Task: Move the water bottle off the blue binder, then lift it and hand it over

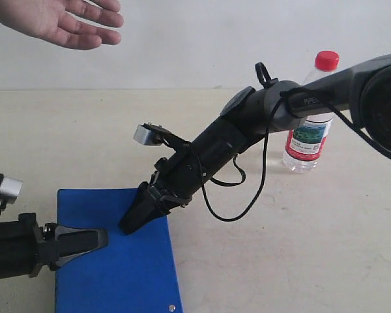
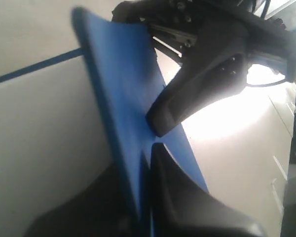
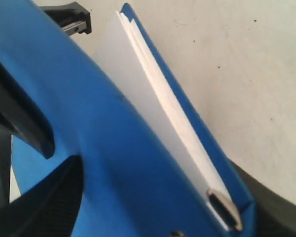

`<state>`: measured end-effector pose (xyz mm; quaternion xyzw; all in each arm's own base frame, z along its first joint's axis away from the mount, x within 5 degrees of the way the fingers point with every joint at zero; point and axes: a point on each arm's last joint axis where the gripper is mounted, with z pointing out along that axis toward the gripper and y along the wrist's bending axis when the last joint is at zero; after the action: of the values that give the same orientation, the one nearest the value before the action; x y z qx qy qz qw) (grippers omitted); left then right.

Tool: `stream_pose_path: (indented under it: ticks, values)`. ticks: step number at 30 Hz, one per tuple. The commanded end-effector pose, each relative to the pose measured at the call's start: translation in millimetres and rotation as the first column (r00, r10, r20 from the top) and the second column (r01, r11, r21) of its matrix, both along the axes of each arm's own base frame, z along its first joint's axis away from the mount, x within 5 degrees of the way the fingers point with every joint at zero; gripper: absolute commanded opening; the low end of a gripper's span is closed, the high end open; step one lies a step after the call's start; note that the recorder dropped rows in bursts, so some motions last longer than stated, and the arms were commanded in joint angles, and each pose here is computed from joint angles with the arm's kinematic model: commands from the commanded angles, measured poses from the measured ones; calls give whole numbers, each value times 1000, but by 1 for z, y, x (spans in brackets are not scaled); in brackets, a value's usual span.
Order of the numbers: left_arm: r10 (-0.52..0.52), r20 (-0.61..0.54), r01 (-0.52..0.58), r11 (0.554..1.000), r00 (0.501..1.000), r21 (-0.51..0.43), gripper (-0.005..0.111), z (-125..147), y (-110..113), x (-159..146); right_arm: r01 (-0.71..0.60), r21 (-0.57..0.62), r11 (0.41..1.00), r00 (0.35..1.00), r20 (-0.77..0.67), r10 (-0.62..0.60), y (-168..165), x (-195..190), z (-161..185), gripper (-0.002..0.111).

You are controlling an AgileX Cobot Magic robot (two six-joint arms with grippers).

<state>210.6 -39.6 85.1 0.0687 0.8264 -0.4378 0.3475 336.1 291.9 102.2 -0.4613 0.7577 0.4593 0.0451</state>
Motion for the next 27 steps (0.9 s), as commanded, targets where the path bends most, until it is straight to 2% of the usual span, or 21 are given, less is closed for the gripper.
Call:
stream_pose_path:
  ticks: [1, 2, 8, 10, 13, 17, 22, 25, 27]
  values:
    - [-13, 53, 11, 1000, 999, 26, 13, 3, -1, 7, -178, 58, 982, 984, -9, 179, 25, -33, 7, 12]
    - [-13, 53, 11, 1000, 999, 26, 18, 3, -1, 7, -180, 62, 982, 984, -1, 180, 23, -31, 7, 0]
    - [36, 51, -37, 999, 998, 30, 60, 3, 1, 11, -176, 71, 982, 984, 18, 175, 18, -26, 7, 0]
    - [110, 49, -112, 993, 993, 31, 66, 2, 5, 15, -174, 73, 982, 985, 19, 173, 17, -25, 7, 0]
    - [274, 47, -276, 961, 961, 26, 64, 3, 15, 25, -174, 73, 982, 985, 19, 173, 17, -25, 7, 0]
    - [484, 60, -486, 874, 873, 27, 63, 3, 32, 36, -179, 76, 981, 984, 27, 178, 17, -25, 7, 0]
    - [626, 61, -628, 778, 778, 23, 61, 3, 45, 41, -179, 74, 981, 984, 26, 178, 17, -25, 7, 0]
    - [630, 77, -633, 774, 773, 20, 47, 4, 46, 42, -181, 67, 981, 983, 27, 179, 16, -24, 8, 0]
    - [603, 112, -609, 793, 790, 26, 25, 6, 44, 42, -190, 53, 980, 982, 37, 188, 13, -23, 9, 0]
